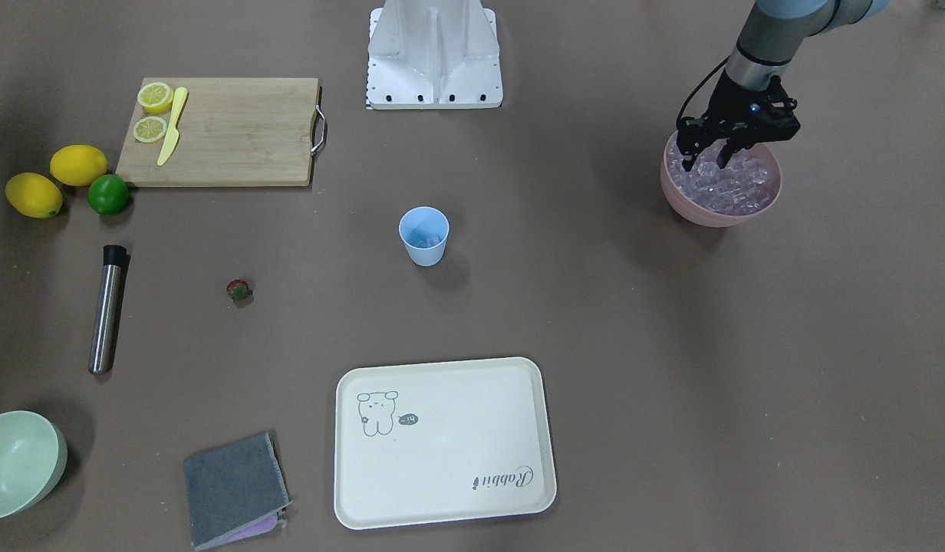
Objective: Mash ice and strawberries in cup
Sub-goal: 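Lower the left gripper into the ice bowl and grasp ice cubes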
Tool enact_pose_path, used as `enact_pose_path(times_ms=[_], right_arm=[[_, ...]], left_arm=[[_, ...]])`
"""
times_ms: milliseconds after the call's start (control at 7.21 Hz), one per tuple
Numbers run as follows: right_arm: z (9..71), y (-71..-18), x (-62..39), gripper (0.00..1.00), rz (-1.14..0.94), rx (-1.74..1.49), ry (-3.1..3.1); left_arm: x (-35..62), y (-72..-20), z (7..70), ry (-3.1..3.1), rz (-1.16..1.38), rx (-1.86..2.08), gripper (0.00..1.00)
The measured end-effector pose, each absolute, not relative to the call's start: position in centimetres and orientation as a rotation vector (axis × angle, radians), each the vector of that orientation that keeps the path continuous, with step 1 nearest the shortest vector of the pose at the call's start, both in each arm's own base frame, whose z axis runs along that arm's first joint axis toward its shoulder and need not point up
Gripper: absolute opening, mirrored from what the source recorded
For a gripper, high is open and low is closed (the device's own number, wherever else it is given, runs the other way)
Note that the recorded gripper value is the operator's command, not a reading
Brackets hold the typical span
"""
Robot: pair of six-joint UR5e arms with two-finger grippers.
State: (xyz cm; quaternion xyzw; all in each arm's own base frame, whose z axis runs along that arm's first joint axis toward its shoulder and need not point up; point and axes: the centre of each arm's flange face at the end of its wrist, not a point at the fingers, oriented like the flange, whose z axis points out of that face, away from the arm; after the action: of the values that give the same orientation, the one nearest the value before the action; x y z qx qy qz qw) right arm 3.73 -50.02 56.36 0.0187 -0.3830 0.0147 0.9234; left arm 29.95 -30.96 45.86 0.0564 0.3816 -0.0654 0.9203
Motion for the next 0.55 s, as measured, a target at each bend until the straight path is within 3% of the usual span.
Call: enact_pose_path(times_ms=[555], right_arm=[[56.43, -49.94, 3.78, 1.0, 0.031, 0.038, -0.785]], left_arm=[[30.41, -31.11, 47.12, 0.764, -0.128, 0.107, 0.62]])
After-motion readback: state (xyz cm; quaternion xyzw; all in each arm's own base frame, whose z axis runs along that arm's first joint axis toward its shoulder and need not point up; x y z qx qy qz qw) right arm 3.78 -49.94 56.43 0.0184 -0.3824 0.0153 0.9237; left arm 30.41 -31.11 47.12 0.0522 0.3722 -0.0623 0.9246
